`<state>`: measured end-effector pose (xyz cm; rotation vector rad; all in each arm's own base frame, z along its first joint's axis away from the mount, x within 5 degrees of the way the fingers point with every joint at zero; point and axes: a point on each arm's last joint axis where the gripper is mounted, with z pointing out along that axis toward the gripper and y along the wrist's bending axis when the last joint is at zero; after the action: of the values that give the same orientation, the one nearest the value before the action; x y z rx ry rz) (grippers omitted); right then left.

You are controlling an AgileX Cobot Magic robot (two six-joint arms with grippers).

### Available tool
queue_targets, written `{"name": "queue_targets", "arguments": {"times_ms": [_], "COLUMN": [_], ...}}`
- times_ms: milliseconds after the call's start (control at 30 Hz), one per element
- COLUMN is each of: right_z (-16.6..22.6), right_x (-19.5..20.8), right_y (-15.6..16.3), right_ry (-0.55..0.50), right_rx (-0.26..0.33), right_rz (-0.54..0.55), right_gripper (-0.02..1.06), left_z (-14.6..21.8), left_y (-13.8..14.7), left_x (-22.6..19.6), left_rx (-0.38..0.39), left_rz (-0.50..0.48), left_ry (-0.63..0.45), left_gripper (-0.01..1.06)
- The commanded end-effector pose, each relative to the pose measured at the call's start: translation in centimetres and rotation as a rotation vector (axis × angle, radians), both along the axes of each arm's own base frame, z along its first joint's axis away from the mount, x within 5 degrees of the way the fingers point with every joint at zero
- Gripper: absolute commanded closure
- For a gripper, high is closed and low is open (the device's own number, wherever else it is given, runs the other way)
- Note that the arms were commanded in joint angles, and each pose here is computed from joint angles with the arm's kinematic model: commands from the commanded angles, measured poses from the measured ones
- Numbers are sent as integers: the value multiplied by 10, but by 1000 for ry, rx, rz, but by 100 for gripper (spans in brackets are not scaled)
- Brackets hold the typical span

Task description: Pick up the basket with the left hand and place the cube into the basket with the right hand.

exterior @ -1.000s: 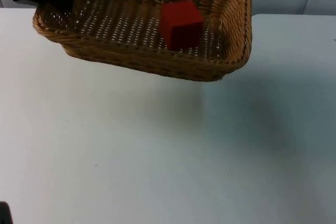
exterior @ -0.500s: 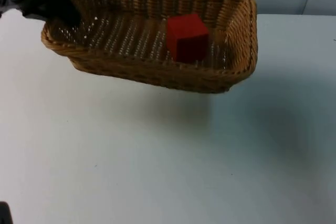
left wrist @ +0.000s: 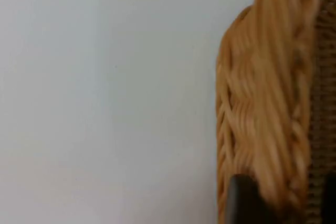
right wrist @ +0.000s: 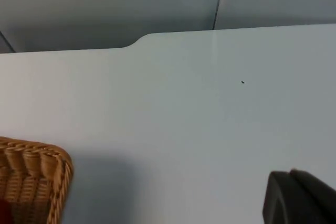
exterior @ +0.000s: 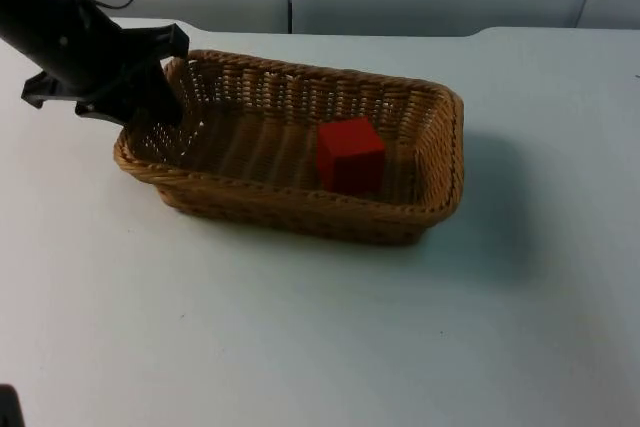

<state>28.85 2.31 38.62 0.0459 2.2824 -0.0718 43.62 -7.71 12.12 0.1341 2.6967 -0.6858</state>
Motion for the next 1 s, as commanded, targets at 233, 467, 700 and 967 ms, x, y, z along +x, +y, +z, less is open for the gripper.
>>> {"name": "queue_targets", "arguments": {"times_ms": [233,467,700,967], "right_z": [2,6,67,103], "right_x": [-2,-3,-65,-173], "right_y": [-2,-4,-31,-54], "right_ry": [-13,-41,-326,-453], "right_rx": [-3,-25,-93,-67], "right_rz": [0,-6,-198,-339], "right_gripper": [105,105,105,105], "left_z": [34,110,211,263], "left_y": [0,-4,13,20], "left_x": [17,27,-11,-102], "left_rx": [78,51,229,239], "left_rz": [-119,-149,-156,-177], "left_ry": [-94,-160,-289,-340], "left_gripper": [11,46,104,104]}}
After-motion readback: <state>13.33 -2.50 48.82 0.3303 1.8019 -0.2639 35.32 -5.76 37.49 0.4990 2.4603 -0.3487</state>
